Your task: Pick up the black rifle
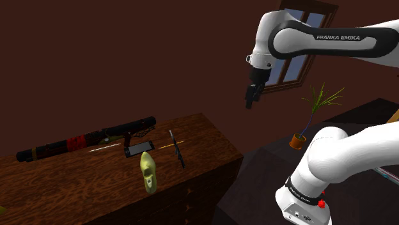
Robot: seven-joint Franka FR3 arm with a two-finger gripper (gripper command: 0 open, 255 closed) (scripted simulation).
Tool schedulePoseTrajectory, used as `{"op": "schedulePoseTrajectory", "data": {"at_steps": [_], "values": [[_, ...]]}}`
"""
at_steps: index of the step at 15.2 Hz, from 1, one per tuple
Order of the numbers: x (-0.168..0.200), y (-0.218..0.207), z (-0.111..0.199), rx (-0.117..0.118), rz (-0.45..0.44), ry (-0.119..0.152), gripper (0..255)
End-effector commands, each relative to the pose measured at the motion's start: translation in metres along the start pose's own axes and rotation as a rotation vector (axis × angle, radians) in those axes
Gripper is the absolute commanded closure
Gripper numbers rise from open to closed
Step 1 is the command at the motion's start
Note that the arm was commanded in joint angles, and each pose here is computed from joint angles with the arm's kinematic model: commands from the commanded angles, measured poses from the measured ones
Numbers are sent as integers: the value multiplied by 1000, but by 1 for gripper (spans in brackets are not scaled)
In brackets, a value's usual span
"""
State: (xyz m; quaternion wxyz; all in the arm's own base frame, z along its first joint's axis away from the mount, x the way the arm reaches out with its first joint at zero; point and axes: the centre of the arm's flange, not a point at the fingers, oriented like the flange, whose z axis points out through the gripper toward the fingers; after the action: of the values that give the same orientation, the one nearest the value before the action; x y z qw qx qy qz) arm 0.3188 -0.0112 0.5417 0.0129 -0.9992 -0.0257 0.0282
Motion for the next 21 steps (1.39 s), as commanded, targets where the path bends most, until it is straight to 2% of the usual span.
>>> {"op": "schedulePoseTrajectory", "data": {"at_steps": [1,21], "values": [[0,0,0,0,0,0,0],[156,-78,186,-36,211,120,0]]}}
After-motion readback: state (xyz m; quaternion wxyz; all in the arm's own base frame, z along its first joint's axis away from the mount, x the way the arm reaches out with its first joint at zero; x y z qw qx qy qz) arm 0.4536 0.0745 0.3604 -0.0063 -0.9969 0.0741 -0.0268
